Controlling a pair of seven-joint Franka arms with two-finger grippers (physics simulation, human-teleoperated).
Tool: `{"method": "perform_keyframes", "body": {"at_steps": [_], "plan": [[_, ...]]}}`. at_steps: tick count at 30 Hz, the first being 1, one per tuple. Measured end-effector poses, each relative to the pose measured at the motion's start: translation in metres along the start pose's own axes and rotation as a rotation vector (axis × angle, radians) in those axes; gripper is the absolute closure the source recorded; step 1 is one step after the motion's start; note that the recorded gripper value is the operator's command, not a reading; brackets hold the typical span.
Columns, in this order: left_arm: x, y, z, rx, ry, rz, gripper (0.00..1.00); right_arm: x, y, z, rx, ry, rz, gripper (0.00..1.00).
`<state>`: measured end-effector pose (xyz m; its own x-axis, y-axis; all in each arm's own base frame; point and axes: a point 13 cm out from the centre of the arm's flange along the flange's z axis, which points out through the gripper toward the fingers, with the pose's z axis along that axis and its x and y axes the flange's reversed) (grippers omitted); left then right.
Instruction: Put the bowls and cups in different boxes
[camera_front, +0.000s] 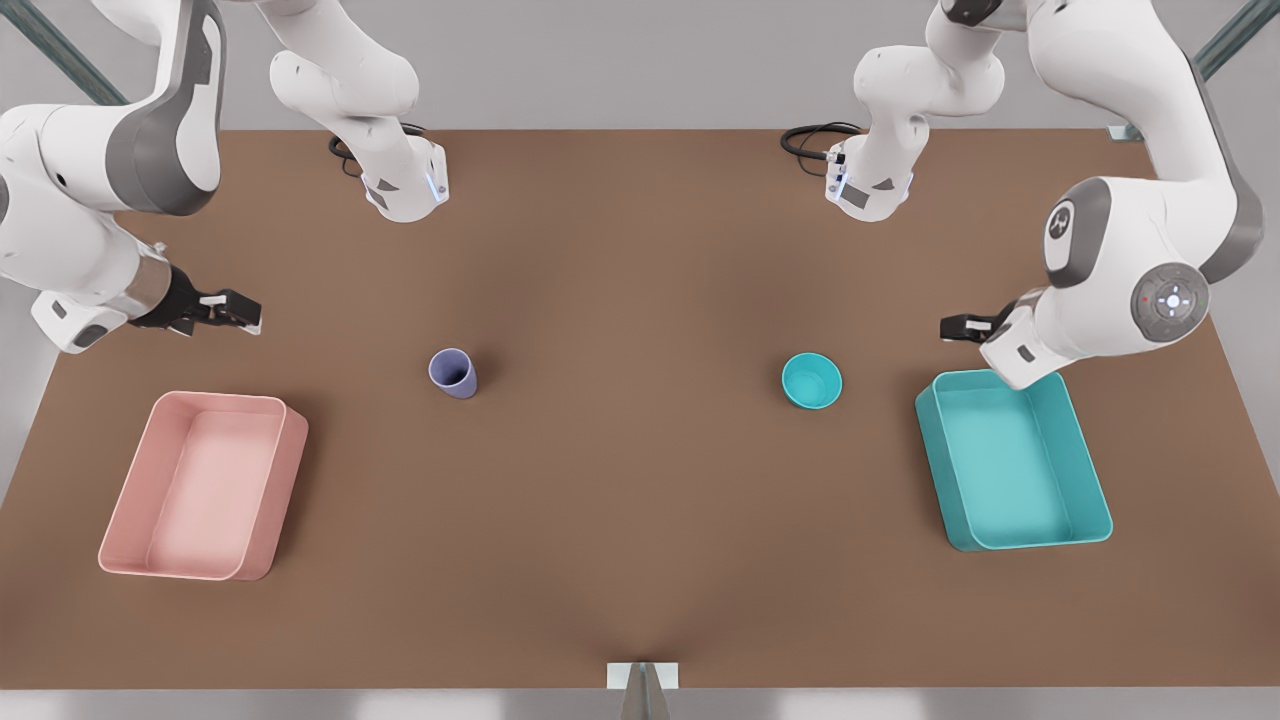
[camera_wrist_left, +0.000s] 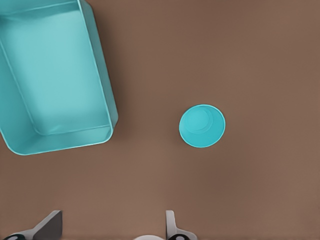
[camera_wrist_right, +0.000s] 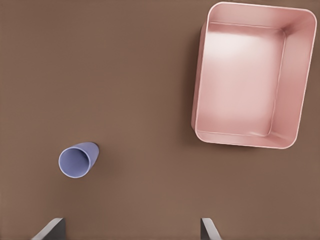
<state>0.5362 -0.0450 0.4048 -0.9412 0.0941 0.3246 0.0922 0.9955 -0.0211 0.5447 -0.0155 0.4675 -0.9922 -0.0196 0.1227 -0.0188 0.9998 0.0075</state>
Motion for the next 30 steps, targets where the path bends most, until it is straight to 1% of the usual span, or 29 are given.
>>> {"method": "perform_keyframes", "body": {"at_steps": [2, 3, 5, 7, 8, 10, 11, 16, 18, 22, 23, 24, 25, 26, 27, 28, 30], "plan": [[0.0, -0.001, 0.006, 0.009, 0.011, 0.0, 0.0, 0.0, -0.001, 0.002, -0.001, 0.005, 0.0, 0.0], [-0.001, -0.005, 0.023, 0.027, 0.042, 0.0, 0.0, -0.001, -0.002, 0.01, -0.004, 0.021, -0.001, 0.0], [0.003, -0.027, 0.119, 0.117, 0.18, -0.003, 0.0, -0.005, 0.003, 0.054, -0.022, 0.102, -0.012, 0.0], [0.008, -0.051, 0.215, 0.21, 0.256, -0.02, 0.0, -0.004, 0.04, 0.111, -0.022, 0.193, -0.067, 0.0], [0.006, -0.056, 0.245, 0.239, 0.255, -0.035, 0.0, 0.003, 0.065, 0.139, -0.014, 0.228, -0.104, 0.0], [-0.006, -0.061, 0.282, 0.282, 0.218, -0.056, 0.0, 0.028, 0.099, 0.203, -0.009, 0.297, -0.145, 0.0], [-0.016, -0.062, 0.294, 0.297, 0.186, -0.064, 0.0, 0.034, 0.107, 0.223, -0.009, 0.304, -0.149, 0.0], [-0.034, -0.07, 0.341, 0.307, 0.078, -0.06, 0.0, 0.049, 0.121, 0.288, -0.02, 0.264, -0.111, 0.0], [-0.047, -0.071, 0.339, 0.301, 0.018, -0.046, 0.0, 0.061, 0.13, 0.306, -0.022, 0.218, -0.099, 0.0], [-0.066, -0.075, 0.334, 0.31, -0.069, -0.037, 0.0, 0.053, 0.158, 0.32, -0.027, 0.114, -0.085, 0.0], [-0.068, -0.077, 0.335, 0.309, -0.079, -0.031, 0.03, 0.047, 0.159, 0.318, -0.032, 0.087, -0.072, 0.0], [-0.07, -0.078, 0.336, 0.309, -0.088, -0.026, 0.18, 0.041, 0.159, 0.315, -0.037, 0.061, -0.055, 0.0], [-0.072, -0.078, 0.336, 0.309, -0.096, -0.022, 0.36, 0.035, 0.157, 0.313, -0.042, 0.039, -0.037, 0.0], [-0.073, -0.078, 0.338, 0.309, -0.101, -0.019, 0.5, 0.03, 0.154, 0.311, -0.046, 0.021, -0.019, 0.0], [-0.075, -0.08, 0.339, 0.314, -0.106, -0.02, 0.71, 0.026, 0.151, 0.31, -0.049, 0.007, -0.002, 0.0], [-0.076, -0.081, 0.338, 0.321, -0.112, -0.021, 0.79, 0.023, 0.149, 0.31, -0.051, -0.002, 0.013, 0.0], [-0.078, -0.084, 0.336, 0.338, -0.121, -0.026, 0.79, 0.018, 0.147, 0.314, -0.053, -0.013, 0.033, 0.0]]}}
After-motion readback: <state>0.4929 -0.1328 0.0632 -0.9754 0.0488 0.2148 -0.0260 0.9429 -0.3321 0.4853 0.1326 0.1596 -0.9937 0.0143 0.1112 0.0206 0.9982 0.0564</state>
